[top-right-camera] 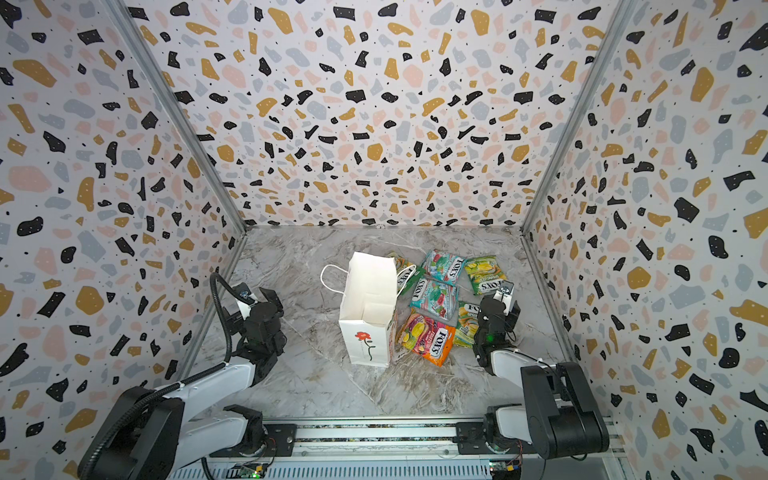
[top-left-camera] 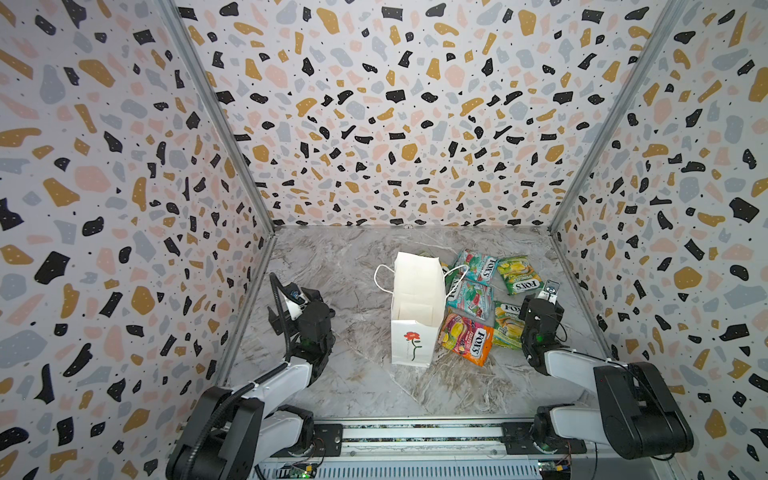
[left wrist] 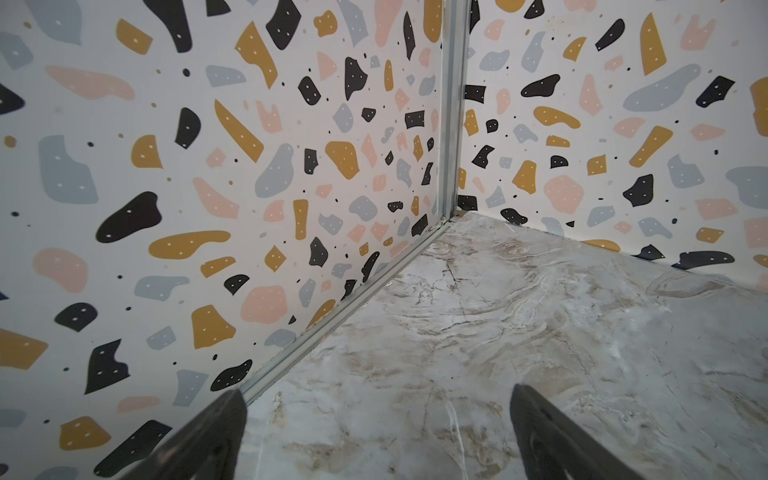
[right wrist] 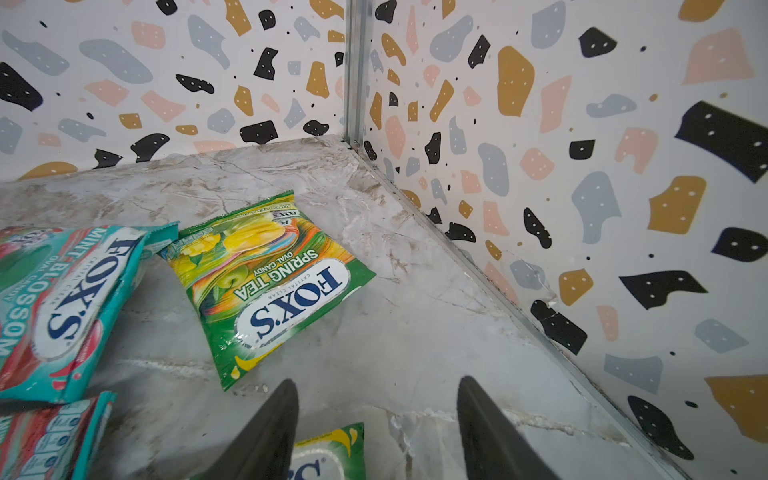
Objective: Take the snacks out of the paper bag
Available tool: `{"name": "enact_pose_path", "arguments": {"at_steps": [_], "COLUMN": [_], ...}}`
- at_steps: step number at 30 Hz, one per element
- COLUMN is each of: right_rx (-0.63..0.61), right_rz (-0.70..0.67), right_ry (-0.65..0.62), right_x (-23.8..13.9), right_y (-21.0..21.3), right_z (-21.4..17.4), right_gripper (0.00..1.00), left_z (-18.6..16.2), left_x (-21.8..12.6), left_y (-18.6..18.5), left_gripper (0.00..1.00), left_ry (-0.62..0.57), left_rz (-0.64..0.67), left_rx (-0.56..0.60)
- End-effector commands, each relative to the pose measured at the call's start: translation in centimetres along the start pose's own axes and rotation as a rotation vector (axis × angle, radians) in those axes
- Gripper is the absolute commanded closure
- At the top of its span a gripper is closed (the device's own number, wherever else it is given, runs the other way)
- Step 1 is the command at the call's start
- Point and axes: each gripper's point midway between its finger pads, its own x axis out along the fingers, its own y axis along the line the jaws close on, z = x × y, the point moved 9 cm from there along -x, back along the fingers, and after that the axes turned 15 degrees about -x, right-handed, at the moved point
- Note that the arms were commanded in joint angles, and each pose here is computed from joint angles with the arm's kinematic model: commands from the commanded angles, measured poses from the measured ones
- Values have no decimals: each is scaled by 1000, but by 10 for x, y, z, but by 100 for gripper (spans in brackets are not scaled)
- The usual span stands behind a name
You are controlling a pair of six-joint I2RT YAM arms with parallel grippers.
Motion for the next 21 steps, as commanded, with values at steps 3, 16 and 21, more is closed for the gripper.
{"name": "enact_pose_path", "arguments": {"at_steps": [3,16,21], "right_rx": [0,13,90], "right_rz": [-12,214,310], "right_ry": [-47,-167,-272], "right_x": [4,0,-9], "right_y": [0,4,-4], "right_z": [7,6,2], "right_gripper": [37,34,34], "left_z": [0,-20,-25], "left_x": [8,28,25], "left_y": [-3,4,4], "left_gripper": [0,0,0], "left_ry": [-32,54,58], "left_rz": [-34,-282,-364], "left_rx": [-16,-35,-24]}}
